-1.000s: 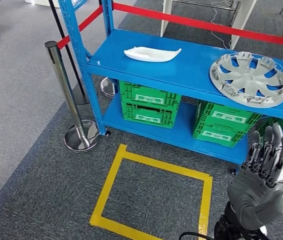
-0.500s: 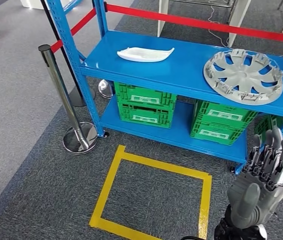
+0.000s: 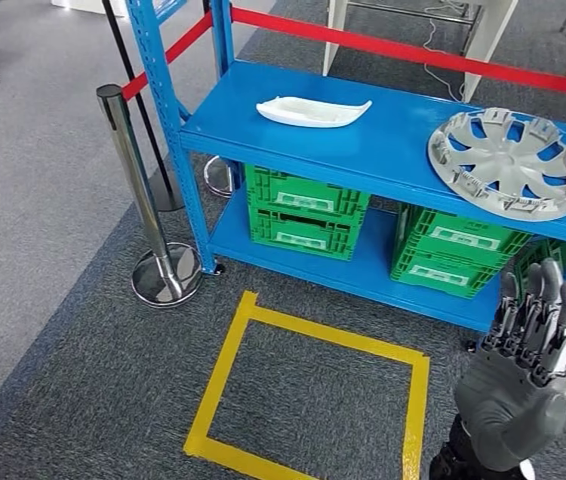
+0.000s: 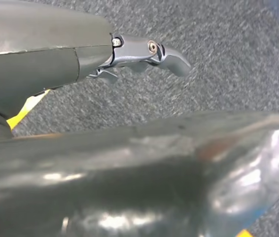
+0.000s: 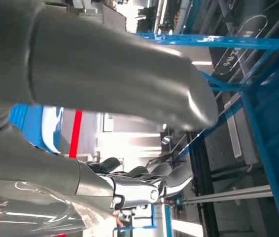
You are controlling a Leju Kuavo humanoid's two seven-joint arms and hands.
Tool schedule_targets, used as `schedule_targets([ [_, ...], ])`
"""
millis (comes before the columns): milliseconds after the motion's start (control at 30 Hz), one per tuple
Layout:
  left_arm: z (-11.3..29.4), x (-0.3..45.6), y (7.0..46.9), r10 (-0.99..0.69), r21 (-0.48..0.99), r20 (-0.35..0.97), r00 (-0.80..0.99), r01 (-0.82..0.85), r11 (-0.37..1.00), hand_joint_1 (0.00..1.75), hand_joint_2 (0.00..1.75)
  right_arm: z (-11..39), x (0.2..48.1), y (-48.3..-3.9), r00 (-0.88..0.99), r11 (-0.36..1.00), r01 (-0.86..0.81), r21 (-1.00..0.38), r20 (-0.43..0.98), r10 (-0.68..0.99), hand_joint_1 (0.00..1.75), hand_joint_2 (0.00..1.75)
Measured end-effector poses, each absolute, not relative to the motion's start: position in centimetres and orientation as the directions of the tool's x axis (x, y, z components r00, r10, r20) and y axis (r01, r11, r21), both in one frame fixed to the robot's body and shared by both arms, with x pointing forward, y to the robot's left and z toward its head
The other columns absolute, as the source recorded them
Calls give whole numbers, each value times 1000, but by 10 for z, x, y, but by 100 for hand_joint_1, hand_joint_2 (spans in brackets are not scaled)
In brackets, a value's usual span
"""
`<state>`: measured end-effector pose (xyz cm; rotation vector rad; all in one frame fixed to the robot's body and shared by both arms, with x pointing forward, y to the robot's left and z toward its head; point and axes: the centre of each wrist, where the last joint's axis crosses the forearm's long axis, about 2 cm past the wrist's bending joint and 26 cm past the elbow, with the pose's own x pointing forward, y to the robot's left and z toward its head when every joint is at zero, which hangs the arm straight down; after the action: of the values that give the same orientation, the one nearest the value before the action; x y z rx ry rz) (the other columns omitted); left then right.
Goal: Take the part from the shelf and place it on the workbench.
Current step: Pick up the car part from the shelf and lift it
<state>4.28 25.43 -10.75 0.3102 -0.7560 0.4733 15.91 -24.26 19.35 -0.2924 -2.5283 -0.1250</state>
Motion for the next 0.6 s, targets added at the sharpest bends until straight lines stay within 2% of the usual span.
schedule_targets([
  [600, -108, 40, 253, 304, 106, 700, 647, -515, 851, 0, 0, 191, 159, -247, -798, 974, 224, 35, 581, 162, 0, 0],
])
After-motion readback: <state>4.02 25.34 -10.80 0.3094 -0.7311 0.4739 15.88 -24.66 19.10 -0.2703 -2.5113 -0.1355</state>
